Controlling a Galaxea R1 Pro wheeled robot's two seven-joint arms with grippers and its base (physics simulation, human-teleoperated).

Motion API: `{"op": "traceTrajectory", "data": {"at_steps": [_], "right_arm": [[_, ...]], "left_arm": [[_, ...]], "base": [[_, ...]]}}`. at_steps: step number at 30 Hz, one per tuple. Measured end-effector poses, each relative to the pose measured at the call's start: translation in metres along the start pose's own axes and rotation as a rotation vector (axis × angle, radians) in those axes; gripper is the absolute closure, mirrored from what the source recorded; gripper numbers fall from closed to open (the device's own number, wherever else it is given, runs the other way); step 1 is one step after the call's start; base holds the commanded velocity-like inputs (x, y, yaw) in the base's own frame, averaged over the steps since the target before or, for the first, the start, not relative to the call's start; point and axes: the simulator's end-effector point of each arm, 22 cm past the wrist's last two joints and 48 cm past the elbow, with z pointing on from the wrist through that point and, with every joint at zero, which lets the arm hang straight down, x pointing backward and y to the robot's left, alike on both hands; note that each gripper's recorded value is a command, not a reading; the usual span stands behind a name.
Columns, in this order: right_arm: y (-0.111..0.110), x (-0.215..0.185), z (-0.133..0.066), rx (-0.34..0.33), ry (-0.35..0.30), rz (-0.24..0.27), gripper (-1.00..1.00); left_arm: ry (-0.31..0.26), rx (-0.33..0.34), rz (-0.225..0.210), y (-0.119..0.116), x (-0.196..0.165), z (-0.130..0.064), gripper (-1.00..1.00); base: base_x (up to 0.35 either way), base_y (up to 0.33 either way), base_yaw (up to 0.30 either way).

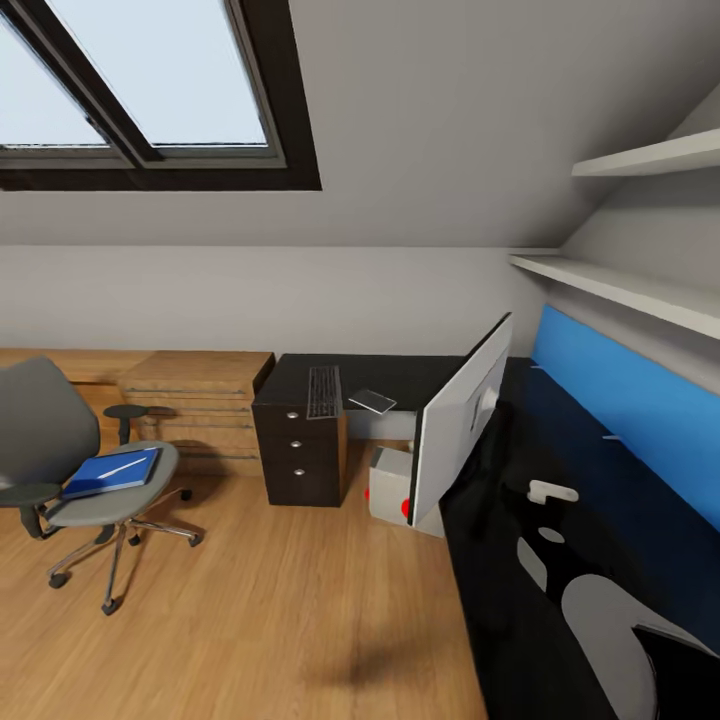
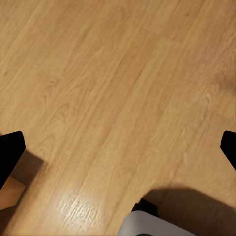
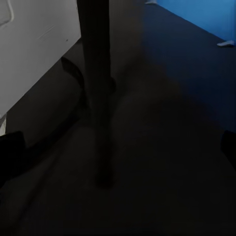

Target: In the bedroom, organize the workspace by keeping the computer under the desk, ensuring the monitor is on the desk, placing the keyboard on the desk next to the monitor, placing the mouse on the desk next to the keyboard, moving the folder from the swivel chair onto the desk next to the mouse, stacking the notebook on top of the folder with the pen on top of the notebook, and positioning the swivel chair next to the desk.

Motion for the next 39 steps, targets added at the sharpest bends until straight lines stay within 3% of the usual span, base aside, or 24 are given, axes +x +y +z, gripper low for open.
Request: {"op": "traceTrajectory", "data": {"at_steps": [10, 20, 39], "right_arm": [[-0.016, -0.004, 0.002, 0.019, -0.009, -0.010, -1.00], [-0.014, -0.004, 0.002, 0.017, -0.010, -0.010, -1.00], [-0.010, -0.004, 0.002, 0.011, -0.013, -0.011, -1.00]], "left_arm": [[0.000, 0.002, 0.001, -0.001, 0.000, 0.000, -1.00], [0.000, 0.004, 0.003, -0.002, 0.000, -0.001, -1.00], [0.002, 0.003, 0.003, -0.002, 0.001, -0.001, -1.00]], "base": [[0.000, 0.077, 0.000], [0.000, 0.171, 0.000], [0.082, 0.026, 0.000]]}}
